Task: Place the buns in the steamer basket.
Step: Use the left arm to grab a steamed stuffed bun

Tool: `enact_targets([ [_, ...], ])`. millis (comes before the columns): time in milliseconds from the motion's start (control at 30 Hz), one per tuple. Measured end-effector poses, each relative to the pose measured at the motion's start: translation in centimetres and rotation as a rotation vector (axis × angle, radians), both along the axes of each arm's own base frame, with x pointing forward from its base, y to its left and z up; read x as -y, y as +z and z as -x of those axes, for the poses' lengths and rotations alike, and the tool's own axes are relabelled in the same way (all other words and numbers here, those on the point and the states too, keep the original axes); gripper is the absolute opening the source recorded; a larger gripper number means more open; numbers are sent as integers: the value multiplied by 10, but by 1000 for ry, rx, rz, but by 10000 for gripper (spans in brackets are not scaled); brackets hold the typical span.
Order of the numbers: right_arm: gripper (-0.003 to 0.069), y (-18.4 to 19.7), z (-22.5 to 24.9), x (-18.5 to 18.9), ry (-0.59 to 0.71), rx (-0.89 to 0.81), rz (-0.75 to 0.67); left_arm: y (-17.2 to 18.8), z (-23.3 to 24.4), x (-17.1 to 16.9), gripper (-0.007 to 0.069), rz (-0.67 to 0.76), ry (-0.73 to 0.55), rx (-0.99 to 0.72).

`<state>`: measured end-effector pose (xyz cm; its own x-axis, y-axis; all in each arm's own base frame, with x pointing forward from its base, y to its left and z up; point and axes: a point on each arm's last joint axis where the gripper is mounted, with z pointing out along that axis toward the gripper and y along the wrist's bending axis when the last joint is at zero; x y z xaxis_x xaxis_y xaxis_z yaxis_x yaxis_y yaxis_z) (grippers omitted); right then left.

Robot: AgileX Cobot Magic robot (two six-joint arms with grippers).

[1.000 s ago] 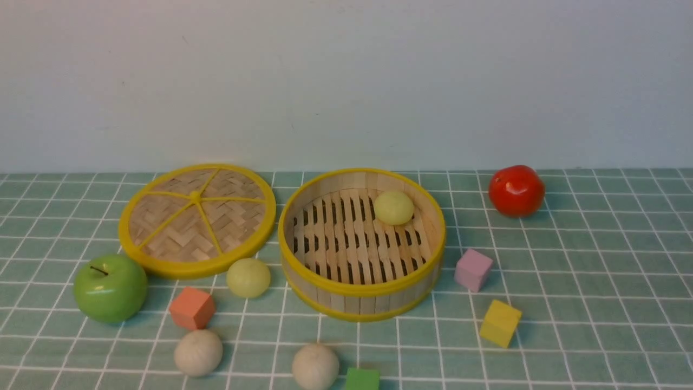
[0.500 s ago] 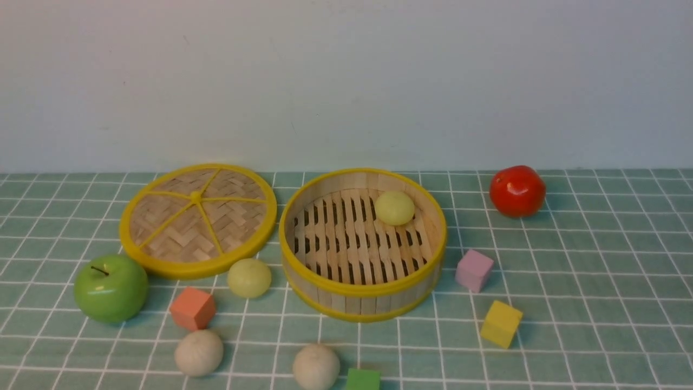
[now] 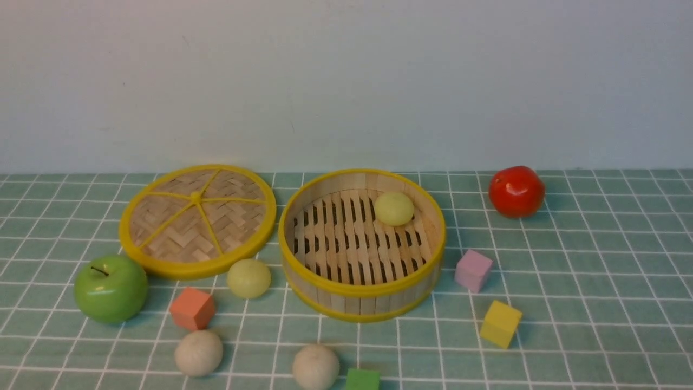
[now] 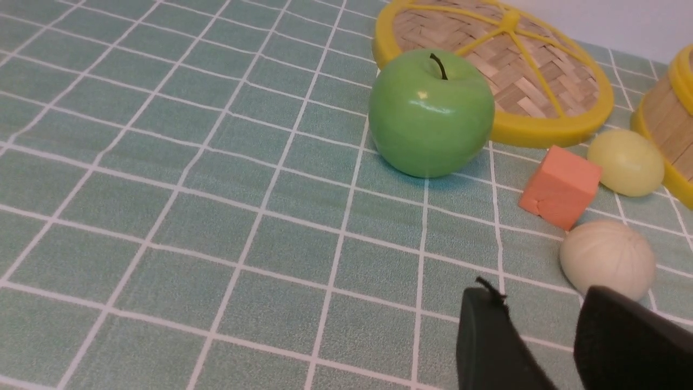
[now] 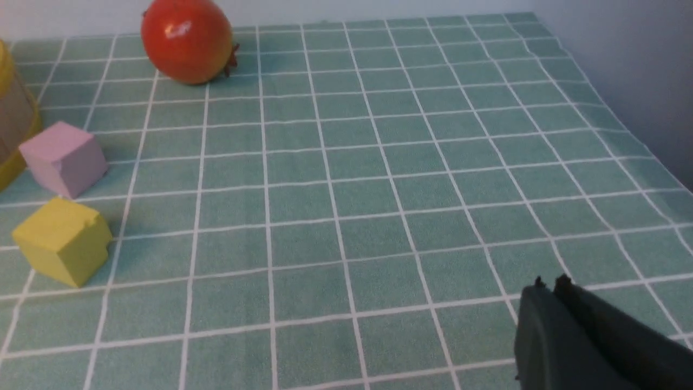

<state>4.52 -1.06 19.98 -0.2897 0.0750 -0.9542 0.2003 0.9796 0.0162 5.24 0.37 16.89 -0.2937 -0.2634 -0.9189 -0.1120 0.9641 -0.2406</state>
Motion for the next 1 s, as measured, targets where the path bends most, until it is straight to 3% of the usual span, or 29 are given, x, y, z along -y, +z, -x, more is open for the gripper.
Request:
enact_targets([
  [200, 17, -26, -4, 0, 4, -38, -4, 0, 0, 0, 238, 0, 0, 1],
  [1000, 41, -25, -6, 0, 10, 5, -8, 0, 0, 0, 238, 0, 0, 0],
])
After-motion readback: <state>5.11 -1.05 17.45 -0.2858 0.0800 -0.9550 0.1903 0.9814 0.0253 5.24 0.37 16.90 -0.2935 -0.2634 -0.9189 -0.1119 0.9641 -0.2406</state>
